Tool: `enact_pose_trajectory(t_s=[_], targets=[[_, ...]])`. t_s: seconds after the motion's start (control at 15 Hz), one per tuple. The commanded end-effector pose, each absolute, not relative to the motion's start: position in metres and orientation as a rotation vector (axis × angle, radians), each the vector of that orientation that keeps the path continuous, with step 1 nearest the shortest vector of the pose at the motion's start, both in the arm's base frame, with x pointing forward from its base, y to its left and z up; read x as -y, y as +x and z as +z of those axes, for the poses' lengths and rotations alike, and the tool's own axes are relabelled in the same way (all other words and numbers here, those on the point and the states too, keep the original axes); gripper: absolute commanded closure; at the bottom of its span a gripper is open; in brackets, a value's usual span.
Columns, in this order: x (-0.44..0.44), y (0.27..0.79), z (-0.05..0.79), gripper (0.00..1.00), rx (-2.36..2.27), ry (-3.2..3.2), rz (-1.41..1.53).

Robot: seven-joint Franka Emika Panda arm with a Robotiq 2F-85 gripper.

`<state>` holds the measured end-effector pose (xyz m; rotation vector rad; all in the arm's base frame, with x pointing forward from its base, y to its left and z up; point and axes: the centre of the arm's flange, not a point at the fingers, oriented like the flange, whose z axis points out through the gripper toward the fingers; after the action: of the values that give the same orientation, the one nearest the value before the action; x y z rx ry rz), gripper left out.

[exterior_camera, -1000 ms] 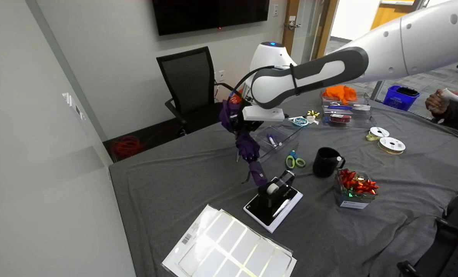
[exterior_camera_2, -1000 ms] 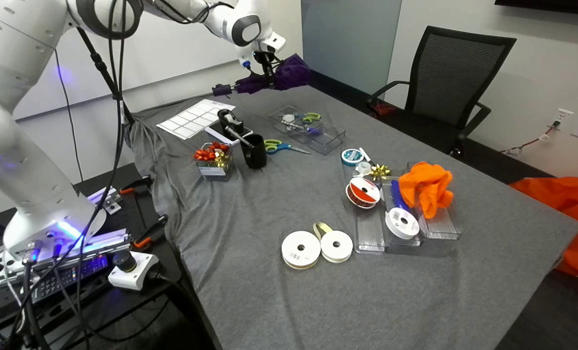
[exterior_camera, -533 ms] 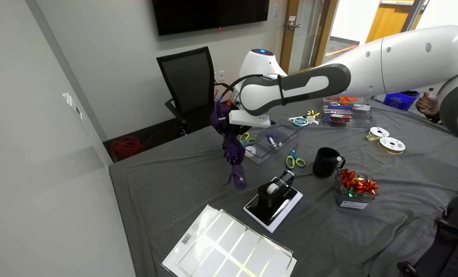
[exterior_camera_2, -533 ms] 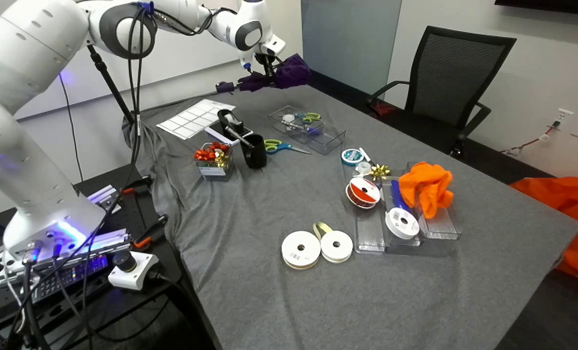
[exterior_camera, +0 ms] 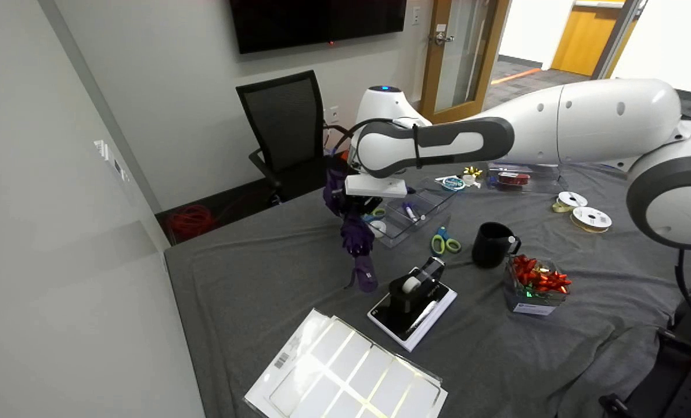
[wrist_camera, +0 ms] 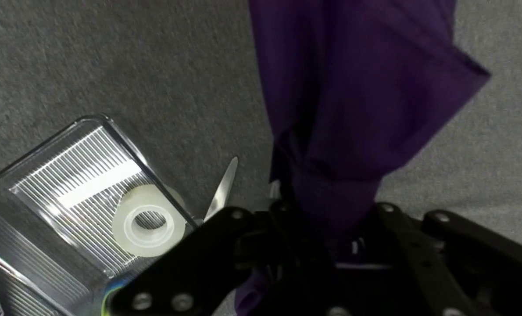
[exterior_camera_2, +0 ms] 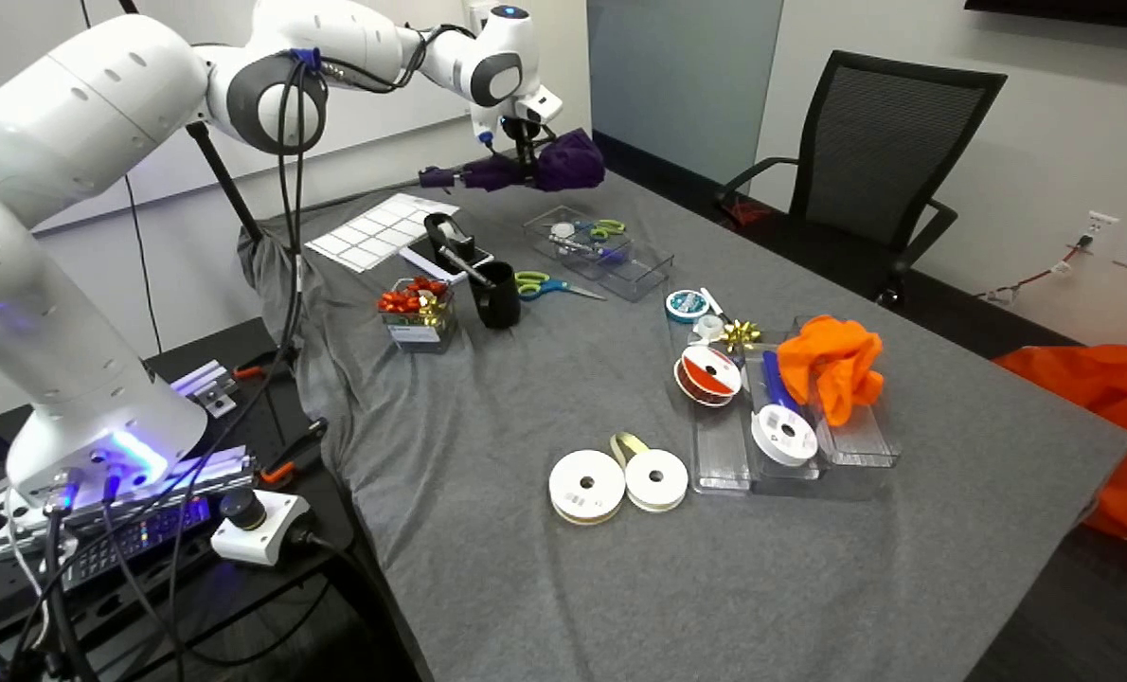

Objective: Move the purple umbrella to the back left.

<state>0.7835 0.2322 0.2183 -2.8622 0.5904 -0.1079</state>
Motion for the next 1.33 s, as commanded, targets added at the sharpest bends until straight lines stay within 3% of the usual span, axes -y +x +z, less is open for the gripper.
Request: enact_pose_trajectory(t_s=[0.0,0.6,0.67,0.73,1.13,1.27], targets=[[-0.241,0.825,0.212,0.93,-0.598,-2.88,-0.089],[-0.242,0.823,0.197,0.93,-0.581,-2.878,-0.169],[-0.243,0.823,0.196,0.62,-0.583,-2.887,-0.161],[-0.242,0.822,0.194,0.45,-0.581,-2.891,-0.161],[-0.24,0.82,0.199,0.04,-0.563,-2.911,-0.174],[-0.238,0.816,0.204,0.0,-0.543,-2.916,-0.174]])
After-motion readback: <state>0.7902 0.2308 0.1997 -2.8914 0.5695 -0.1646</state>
